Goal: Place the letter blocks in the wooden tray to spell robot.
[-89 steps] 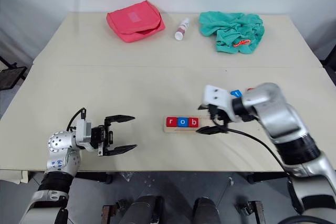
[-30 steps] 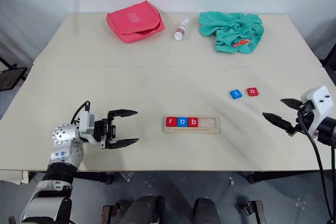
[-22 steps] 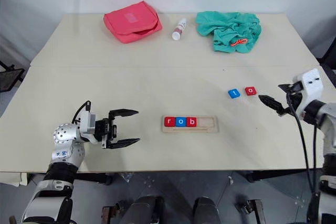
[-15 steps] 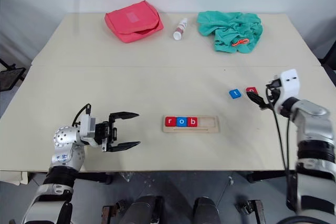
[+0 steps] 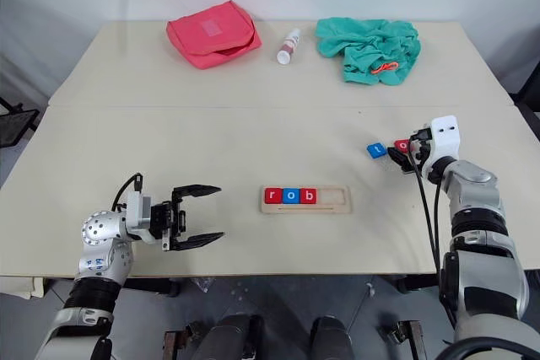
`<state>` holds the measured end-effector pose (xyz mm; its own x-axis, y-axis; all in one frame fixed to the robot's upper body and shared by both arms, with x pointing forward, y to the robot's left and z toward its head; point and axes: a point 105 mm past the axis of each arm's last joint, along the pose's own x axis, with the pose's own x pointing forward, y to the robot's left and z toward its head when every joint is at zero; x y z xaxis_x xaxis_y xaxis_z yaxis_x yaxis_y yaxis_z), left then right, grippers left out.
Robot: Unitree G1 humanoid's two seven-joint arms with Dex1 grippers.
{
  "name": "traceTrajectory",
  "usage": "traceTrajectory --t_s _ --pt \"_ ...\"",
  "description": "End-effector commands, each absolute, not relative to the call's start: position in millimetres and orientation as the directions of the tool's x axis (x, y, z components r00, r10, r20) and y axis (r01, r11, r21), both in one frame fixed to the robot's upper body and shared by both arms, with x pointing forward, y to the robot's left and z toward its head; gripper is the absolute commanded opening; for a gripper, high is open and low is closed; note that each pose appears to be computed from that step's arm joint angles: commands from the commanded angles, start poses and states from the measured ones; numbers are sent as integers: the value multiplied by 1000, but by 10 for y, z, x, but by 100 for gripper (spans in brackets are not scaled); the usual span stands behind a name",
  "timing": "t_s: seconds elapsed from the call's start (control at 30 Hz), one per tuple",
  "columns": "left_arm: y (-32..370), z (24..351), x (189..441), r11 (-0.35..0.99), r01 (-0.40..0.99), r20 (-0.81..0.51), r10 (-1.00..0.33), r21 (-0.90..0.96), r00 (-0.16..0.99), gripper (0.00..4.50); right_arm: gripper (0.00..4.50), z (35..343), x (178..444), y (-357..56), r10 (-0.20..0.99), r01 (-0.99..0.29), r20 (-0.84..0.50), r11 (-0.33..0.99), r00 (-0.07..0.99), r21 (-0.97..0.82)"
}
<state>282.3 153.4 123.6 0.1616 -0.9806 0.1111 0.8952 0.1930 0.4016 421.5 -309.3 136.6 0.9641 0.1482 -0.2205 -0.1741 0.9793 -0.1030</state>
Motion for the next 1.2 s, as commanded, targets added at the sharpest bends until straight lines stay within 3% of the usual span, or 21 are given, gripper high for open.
traceTrajectory --t_s 0.03,0.07,0.33,0.5,0.7,0.97,1.2 --pt "1562 1307 2815 206 878 122 -978 432 170 450 410 1314 4205 -3153 109 -136 -247 986 963 -94" --pt "1560 1308 2819 206 878 122 -978 432 170 450 396 1293 4205 -3139 112 -138 -251 986 961 -89" --pt "1555 1315 2868 200 880 119 -979 431 165 450 145 1305 4235 -3083 111 -133 -236 988 965 -79" --pt "1547 1328 2914 163 889 105 -986 429 130 450 146 1653 4097 -2887 234 -250 -127 960 964 -125" --pt "1571 1326 2950 147 893 96 -989 425 117 450 146 1820 3642 -2786 185 -194 -75 970 980 -147" --pt "1577 1309 2923 110 907 90 -993 406 80 450 146 1585 3011 -2424 89 -97 -122 994 989 -60" --pt "1627 1305 2888 90 914 69 -995 395 68 450 146 1324 2833 -2228 53 -50 -190 999 980 22"
